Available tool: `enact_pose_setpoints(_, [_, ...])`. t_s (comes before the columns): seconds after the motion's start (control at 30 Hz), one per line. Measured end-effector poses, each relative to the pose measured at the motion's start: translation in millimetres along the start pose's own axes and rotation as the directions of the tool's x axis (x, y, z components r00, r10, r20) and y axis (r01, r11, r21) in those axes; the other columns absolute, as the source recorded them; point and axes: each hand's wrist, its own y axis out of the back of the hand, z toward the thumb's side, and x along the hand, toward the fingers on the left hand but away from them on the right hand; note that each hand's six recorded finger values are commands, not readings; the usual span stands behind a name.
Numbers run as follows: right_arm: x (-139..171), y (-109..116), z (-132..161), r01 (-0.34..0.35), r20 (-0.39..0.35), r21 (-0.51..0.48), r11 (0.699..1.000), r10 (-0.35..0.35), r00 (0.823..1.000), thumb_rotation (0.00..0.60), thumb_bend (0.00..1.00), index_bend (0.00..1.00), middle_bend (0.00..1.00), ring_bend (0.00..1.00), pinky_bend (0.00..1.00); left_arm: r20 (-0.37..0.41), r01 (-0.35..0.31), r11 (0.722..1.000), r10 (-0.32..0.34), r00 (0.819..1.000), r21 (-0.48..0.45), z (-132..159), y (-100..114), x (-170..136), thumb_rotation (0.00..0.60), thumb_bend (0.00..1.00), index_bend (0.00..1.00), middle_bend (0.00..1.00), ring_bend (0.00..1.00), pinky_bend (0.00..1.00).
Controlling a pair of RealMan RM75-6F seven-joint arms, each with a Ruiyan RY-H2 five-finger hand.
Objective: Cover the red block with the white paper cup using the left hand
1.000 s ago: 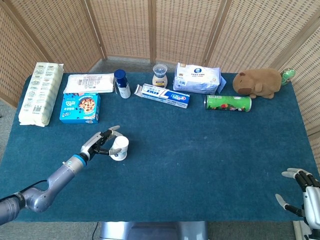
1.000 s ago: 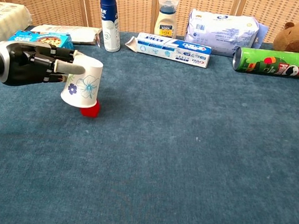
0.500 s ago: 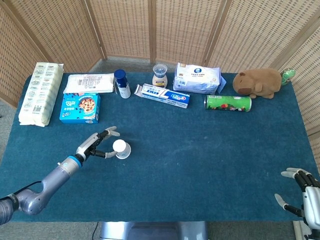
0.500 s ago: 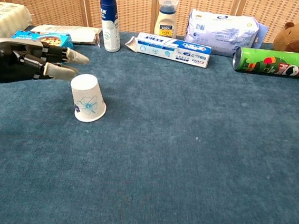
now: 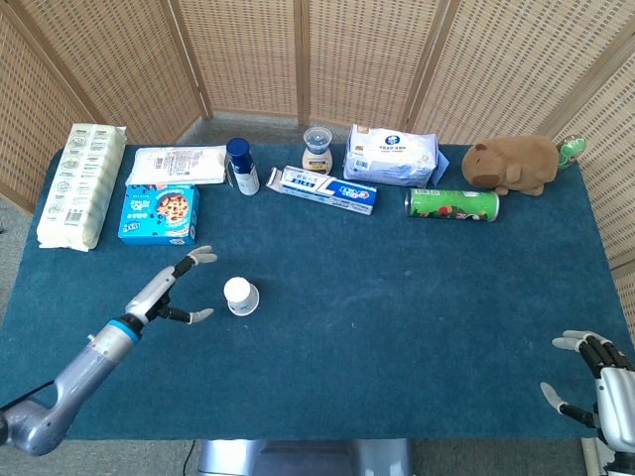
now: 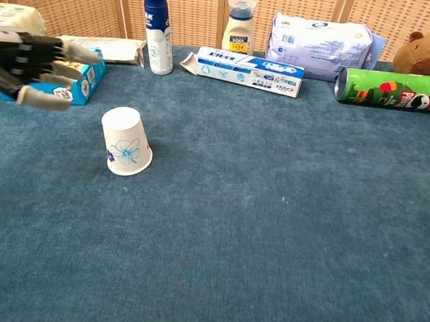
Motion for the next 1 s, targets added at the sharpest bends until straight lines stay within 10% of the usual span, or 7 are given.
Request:
enact_pose_setpoints(0.5, [-12,-17,14,-0.047,-0.051,-0.012,0.999,0.046,0.998,0.600,0.26,0.34,0.29,0.22,0.30,-0.021,-0.153,0.883,0.181,0.983,0.444,-18,16,-116,0.519,0.23,0.02,0.00,0.00,0.00])
enact_pose_setpoints(1.0, [-14,-24,17,-0.074,-0.061,0.027,0.997,0.075,0.995,0.600,0.26,0.34,0.29,0.22,0.30,-0.086,-0.259,0.778,0.371,0.925,0.573,-29,30,-213,0.523,0.24,0.02,0.00,0.00,0.00])
